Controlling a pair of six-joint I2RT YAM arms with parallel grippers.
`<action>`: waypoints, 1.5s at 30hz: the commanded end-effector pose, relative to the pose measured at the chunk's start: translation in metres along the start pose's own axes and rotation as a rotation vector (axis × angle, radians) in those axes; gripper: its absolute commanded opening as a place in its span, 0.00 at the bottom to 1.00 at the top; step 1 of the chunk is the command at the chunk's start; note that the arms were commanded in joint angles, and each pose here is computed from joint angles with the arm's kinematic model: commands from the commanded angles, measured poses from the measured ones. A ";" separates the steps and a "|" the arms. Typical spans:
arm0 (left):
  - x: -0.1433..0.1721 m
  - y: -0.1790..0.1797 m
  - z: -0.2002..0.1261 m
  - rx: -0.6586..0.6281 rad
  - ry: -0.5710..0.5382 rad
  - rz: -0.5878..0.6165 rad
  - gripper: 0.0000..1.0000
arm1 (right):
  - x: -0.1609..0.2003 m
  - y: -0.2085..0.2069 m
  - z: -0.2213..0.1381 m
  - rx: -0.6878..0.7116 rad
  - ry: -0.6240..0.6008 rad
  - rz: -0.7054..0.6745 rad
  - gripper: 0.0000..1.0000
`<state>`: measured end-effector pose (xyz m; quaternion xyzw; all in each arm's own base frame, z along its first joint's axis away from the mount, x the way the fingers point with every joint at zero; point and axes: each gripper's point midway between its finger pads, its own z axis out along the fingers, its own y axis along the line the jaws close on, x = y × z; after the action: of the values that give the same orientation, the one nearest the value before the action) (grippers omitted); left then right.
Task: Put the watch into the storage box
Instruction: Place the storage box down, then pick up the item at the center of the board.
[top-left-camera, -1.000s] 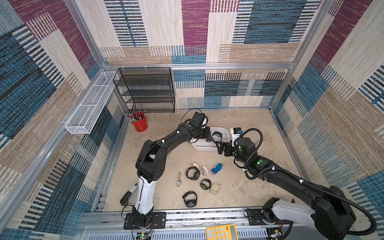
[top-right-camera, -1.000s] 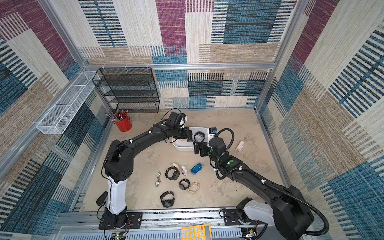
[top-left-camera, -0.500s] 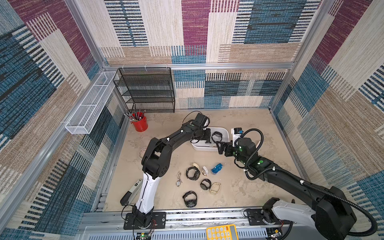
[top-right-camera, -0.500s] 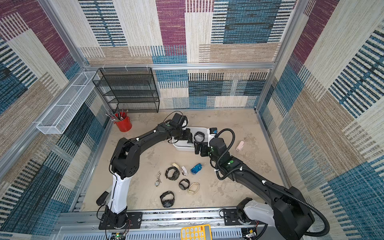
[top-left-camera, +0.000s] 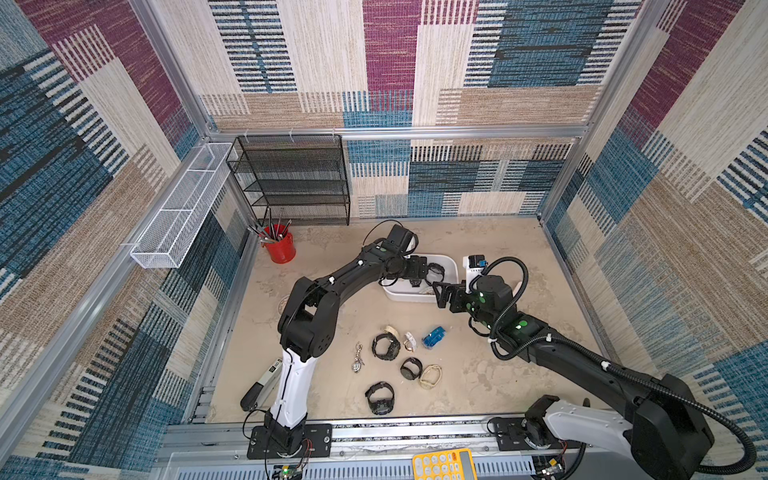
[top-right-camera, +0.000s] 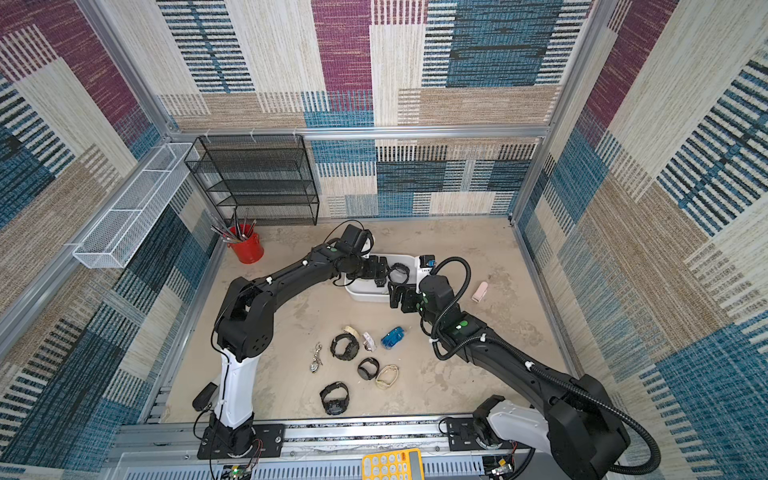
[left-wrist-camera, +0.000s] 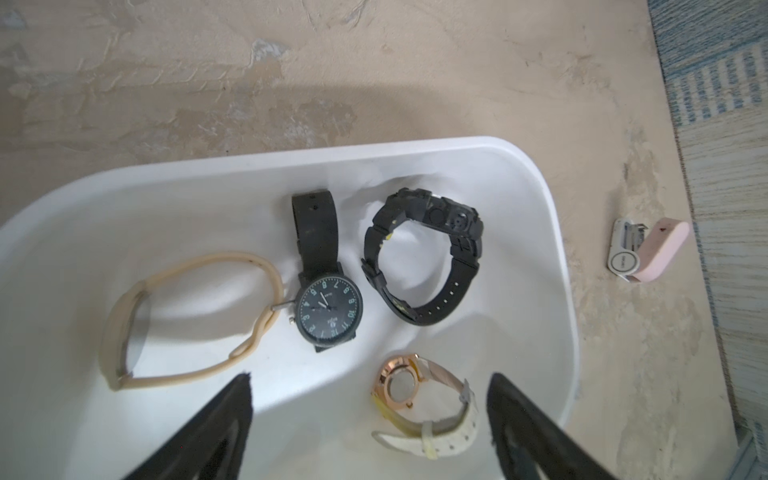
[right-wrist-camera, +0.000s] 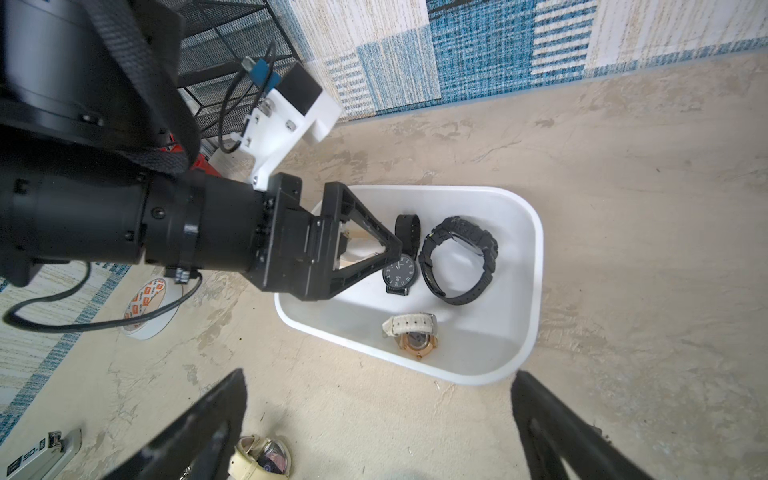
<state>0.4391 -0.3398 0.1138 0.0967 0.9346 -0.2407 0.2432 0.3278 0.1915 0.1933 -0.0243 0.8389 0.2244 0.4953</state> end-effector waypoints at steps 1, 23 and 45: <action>-0.012 -0.014 -0.013 0.071 -0.075 0.041 1.00 | -0.006 0.002 -0.002 -0.009 -0.027 0.012 1.00; 0.011 0.016 -0.105 -0.013 -0.253 0.150 0.99 | 0.023 -0.002 -0.006 0.021 0.152 0.067 1.00; 0.067 0.026 -0.133 0.055 -0.304 0.234 0.99 | 0.123 -0.002 -0.011 0.052 0.498 0.305 0.84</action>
<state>0.3336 -0.2422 0.1638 0.1567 0.8756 -0.2382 0.3899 0.2614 0.2053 0.0955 0.0389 0.9343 0.2514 0.2497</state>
